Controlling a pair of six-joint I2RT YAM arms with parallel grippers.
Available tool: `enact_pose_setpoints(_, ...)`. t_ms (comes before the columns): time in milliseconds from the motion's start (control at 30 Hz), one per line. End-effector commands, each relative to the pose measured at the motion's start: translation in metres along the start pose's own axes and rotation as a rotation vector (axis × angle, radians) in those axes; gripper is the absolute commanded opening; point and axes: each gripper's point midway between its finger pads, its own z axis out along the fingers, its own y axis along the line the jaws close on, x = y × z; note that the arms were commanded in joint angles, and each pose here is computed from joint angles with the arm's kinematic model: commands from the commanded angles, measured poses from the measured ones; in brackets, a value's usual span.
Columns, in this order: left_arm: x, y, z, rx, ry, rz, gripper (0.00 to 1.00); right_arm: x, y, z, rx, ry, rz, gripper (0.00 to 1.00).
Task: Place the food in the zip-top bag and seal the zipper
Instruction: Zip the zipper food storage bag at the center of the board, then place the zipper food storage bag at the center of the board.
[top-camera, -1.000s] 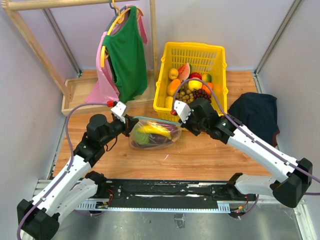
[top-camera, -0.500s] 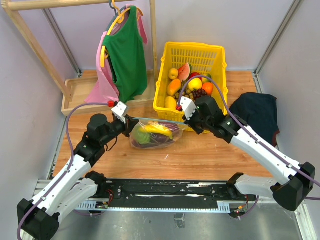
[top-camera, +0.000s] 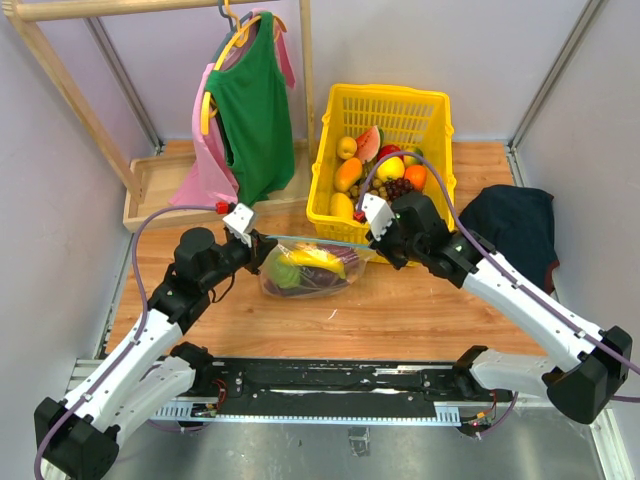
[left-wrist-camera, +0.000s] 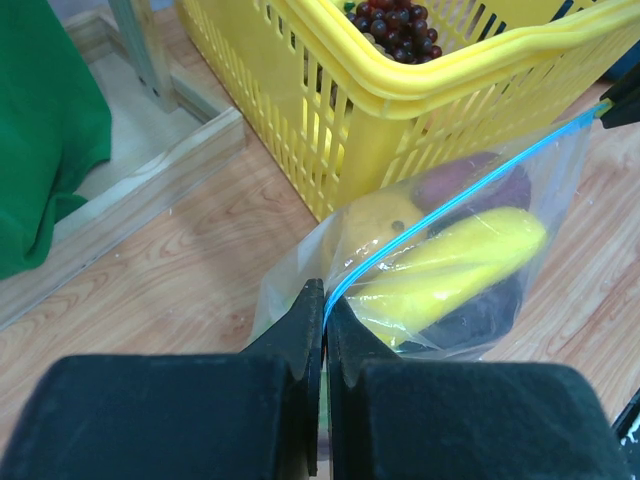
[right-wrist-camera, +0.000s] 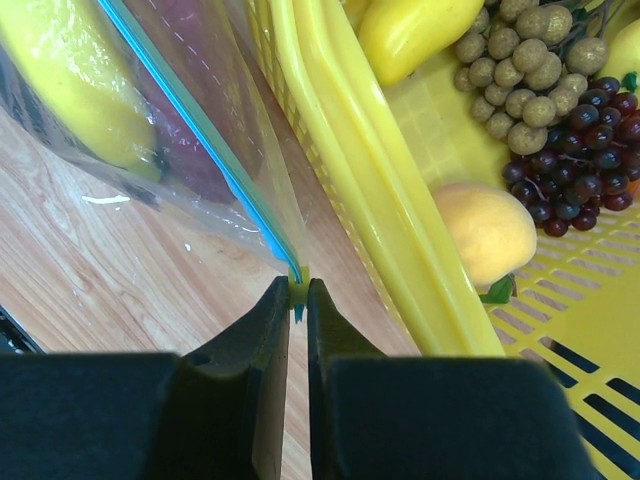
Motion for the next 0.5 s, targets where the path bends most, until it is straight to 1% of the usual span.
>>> enact_pose_setpoints(0,-0.024,0.011,-0.001,-0.048,-0.063,0.010,0.00,0.009,-0.008,-0.007,0.020,0.019,0.053,0.01)
enact_pose_setpoints(200,-0.031,-0.011,-0.004,0.078,-0.094,0.027,0.00,-0.018,-0.019,-0.035,0.069,-0.085,0.064,0.01)
enact_pose_setpoints(367,-0.036,-0.038,-0.012,0.228,-0.129,0.059,0.00,-0.033,-0.010,-0.064,0.034,-0.201,0.067,0.01)
enact_pose_setpoints(467,-0.037,-0.051,-0.017,0.301,-0.139,0.068,0.00,-0.033,-0.005,-0.076,0.017,-0.224,0.068,0.01)
